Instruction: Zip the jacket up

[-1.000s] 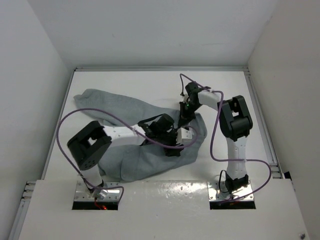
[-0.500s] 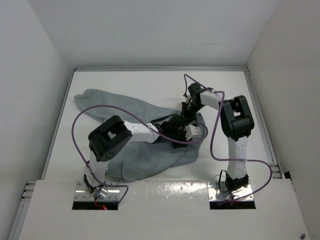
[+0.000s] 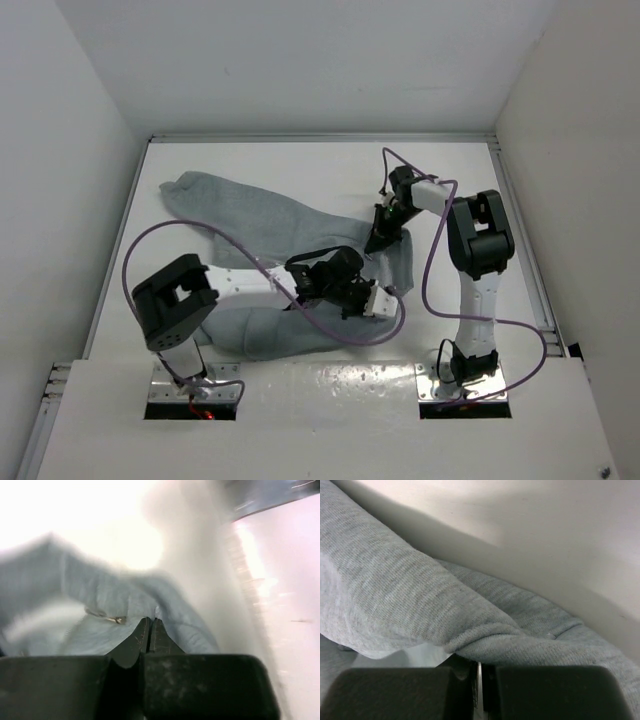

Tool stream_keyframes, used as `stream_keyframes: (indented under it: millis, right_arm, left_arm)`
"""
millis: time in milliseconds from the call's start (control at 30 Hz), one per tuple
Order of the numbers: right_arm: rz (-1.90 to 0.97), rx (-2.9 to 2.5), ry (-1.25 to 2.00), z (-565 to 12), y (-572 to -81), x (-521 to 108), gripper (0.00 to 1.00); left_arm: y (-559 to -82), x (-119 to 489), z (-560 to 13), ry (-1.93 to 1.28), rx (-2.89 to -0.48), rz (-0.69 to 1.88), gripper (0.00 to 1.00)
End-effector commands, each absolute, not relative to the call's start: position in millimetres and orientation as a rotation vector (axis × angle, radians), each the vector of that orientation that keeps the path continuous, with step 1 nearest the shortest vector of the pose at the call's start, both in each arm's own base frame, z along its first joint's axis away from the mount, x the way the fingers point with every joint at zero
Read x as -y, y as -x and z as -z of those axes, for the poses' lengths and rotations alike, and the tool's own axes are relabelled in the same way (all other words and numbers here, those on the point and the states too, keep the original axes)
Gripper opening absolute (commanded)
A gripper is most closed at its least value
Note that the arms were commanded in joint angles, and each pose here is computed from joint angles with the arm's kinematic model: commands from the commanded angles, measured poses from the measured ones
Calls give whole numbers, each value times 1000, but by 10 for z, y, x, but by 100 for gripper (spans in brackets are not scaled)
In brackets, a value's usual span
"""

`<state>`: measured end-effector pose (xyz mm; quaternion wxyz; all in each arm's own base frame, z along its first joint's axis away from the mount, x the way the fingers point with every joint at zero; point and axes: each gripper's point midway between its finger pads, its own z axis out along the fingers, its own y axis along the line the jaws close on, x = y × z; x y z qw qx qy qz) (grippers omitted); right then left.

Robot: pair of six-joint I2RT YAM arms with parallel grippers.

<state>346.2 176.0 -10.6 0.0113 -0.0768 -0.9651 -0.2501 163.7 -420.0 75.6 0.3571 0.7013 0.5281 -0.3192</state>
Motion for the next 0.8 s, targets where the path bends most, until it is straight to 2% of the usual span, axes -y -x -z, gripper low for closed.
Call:
stream_keyframes:
  millis: [0, 100, 167, 233, 300, 333, 367, 433, 467, 500, 600, 633, 667, 700, 733, 767]
  right_arm:
    - [789, 3097, 285, 66, -3764, -1673, 0]
    - [851, 3125, 285, 4, -3942, -1719, 0]
    - [912, 3146, 264, -91, -4084, -1771, 0]
    - [983, 3167, 240, -166, -4219, -1820, 0]
    - [1054, 3187, 231, -278, -4331, -1843, 0]
    - [1070, 3204, 240, -352, -4379, -1816, 0]
    - [1134, 3194, 209, -460, -4380, -1851, 1]
    - [1182, 3212, 208, -648, -4368, -1755, 4]
    - [1276, 3179, 166, -749, -4336, -1795, 6]
    - [1293, 3159, 188, -746, -4285, -1731, 8]
    - [1446, 3111, 120, -1043, -4129, -1723, 9]
    - [1502, 3097, 87, -1169, -4073, -1753, 9]
    - [1540, 3110, 64, -1286, -4038, -1774, 9]
    - [1558, 3069, 67, -1283, -3880, -1811, 13]
    - [1566, 3043, 24, -1300, -3777, -1931, 15]
    - [1546, 2994, 71, -1186, -3601, -1959, 18]
  left_arm:
    - [-959, 4230, -1162, -1990, -983, 997, 0]
    - [-689, 4222, -1162, -2040, -897, 1059, 0]
    - [-723, 4220, -1118, -2063, -872, 1082, 0]
    - [-664, 4189, -1118, -2085, -827, 1135, 36]
    - [-646, 4174, -1147, -2089, -769, 1126, 52]
    - [-659, 4151, -1138, -2085, -772, 1106, 86]
    - [-721, 4132, -1283, -2024, -829, 1109, 99]
    - [-877, 4136, -1566, -1898, -838, 1083, 100]
    - [-950, 4045, -1609, -1833, -927, 1088, 100]
    - [-989, 4001, -1943, -1750, -893, 1042, 100]
    - [-1535, 3897, -2389, -1477, -1119, 847, 100]
    - [-1728, 3795, -2341, -1443, -1242, 764, 96]
    - [-1836, 3780, -2567, -1407, -1248, 754, 91]
    - [-2051, 3675, -2524, -1364, -1335, 722, 83]
    - [-2170, 3593, -2447, -1337, -1410, 685, 61]
    - [-2353, 3482, -2362, -1300, -1472, 657, 46]
